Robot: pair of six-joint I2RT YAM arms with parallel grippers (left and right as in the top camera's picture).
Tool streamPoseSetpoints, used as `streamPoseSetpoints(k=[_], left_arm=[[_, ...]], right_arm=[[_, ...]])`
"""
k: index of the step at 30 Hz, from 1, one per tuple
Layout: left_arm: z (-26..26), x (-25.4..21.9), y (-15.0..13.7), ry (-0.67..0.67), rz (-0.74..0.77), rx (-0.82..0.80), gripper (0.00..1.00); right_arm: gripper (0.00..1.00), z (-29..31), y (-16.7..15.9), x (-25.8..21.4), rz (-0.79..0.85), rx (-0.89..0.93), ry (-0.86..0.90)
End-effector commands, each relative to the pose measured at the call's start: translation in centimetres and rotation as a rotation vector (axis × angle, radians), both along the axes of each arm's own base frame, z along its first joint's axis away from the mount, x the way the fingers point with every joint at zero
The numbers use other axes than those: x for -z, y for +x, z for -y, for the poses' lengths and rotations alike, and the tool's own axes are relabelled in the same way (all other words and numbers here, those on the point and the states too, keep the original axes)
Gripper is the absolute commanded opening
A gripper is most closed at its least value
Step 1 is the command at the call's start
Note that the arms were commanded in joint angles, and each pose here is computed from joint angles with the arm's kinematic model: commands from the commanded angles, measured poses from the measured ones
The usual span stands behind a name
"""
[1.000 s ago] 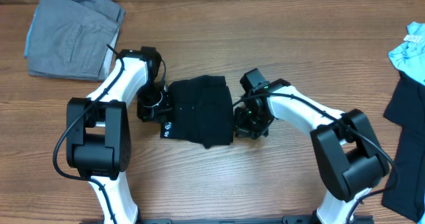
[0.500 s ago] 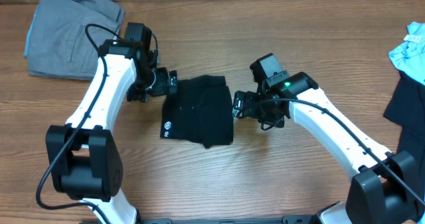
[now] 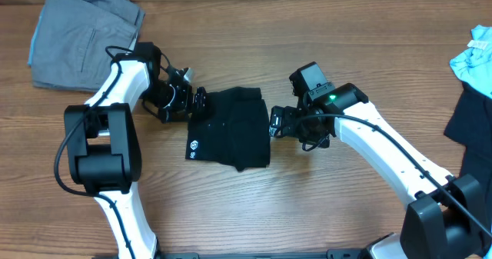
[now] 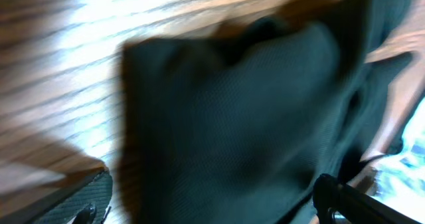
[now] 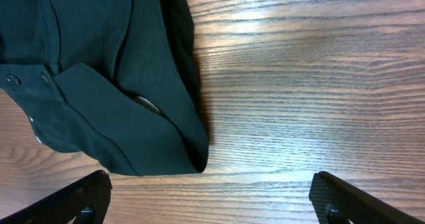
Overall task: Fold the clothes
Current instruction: 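Release the right gripper and lift the shirt with the left gripper, then carry the shirt left and place it on the grey trousers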
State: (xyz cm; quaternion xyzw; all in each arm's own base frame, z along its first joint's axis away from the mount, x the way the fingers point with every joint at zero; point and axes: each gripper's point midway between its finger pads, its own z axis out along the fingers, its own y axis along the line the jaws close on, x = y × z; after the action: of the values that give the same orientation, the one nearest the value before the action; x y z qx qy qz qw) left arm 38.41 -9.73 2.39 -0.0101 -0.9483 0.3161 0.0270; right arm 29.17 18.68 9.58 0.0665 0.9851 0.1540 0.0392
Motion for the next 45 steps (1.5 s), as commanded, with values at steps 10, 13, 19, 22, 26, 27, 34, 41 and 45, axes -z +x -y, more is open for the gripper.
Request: streamPoseSetpoints(k=[10, 13, 19, 22, 26, 27, 34, 41, 45], left_arm=[[4.5, 6.0, -3.5, -0.103, -0.181, 0.099, 0.38], [3.9, 6.5, -2.9, -0.059, -0.173, 0.076, 0.04], [-0.7, 4.0, 3.4, 0.201, -0.038, 0.037, 0.04], [-4.1, -0.2, 8.5, 0.345, 0.115, -0.006, 0.04], [-8.0, -4.7, 12.5, 0.481, 0.263, -0.052, 0.04], [-8.7, -5.4, 13.1, 0.505, 0.292, -0.053, 0.04], [-15.7, -9.0, 16.8, 0.68, 0.465, -0.113, 0.04], [-22.1, -12.5, 19.9, 0.844, 0.64, -0.15, 0.04], [-24.4, -14.6, 20.6, 0.945, 0.681, -0.184, 0.04]], right_arm=[[1.0, -0.3, 0.6, -0.6, 0.025, -0.004, 0.018], [1.0, -0.3, 0.6, -0.6, 0.024, -0.005, 0.018], [1.0, 0.1, -0.1, -0.4, 0.007, -0.038, -0.003], [1.0, 0.2, -0.3, -0.3, -0.002, -0.043, -0.008], [1.0, 0.4, -0.6, -0.3, -0.015, -0.046, -0.015], [1.0, 0.4, -0.7, -0.2, -0.018, -0.046, -0.017], [1.0, 1.0, -1.9, 0.0, -0.067, -0.047, -0.039], [1.0, 1.3, -2.5, 0.1, -0.092, -0.046, -0.051], [1.0, 1.4, -2.7, 0.1, -0.1, -0.046, -0.054]])
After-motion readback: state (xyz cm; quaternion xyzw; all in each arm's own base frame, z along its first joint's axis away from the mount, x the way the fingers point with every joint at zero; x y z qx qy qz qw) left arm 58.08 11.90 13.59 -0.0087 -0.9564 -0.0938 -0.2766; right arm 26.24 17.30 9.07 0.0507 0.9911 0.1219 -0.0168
